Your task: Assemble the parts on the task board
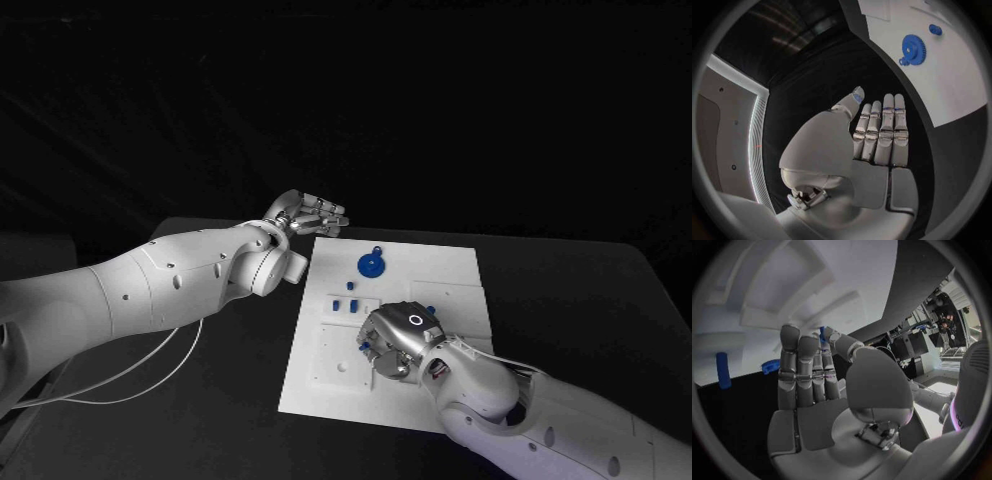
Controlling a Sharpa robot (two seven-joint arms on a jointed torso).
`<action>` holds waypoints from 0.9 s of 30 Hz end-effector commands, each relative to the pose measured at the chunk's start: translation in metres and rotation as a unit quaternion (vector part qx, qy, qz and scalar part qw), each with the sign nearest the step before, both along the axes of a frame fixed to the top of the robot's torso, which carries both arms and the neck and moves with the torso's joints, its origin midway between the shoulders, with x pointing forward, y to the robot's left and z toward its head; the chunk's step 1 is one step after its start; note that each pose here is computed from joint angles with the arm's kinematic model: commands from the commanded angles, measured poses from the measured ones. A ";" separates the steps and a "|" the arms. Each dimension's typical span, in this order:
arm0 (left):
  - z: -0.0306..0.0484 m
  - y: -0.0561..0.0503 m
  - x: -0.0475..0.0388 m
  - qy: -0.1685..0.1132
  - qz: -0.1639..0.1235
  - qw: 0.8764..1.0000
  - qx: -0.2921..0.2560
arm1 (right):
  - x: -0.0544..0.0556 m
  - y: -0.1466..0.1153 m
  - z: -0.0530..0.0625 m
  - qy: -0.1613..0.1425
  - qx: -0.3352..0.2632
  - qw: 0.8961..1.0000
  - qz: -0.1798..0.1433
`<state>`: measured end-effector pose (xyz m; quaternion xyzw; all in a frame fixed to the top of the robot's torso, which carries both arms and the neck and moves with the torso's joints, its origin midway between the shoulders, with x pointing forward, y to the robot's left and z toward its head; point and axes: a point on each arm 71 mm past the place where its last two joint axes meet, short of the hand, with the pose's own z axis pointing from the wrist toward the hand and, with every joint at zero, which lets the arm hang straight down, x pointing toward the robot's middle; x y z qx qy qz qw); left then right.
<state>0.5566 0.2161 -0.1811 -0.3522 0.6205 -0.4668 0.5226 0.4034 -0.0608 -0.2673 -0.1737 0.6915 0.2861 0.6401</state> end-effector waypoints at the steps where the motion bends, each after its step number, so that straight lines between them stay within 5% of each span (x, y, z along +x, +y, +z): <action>1: 0.0008 -0.003 0.0000 0.001 -0.009 1.000 -0.001 | -0.002 0.001 -0.006 0.024 -0.030 0.999 0.014; 27: -0.0003 -0.006 0.0007 0.007 -0.014 1.000 0.000 | 0.001 0.010 -0.002 0.010 -0.044 0.999 0.000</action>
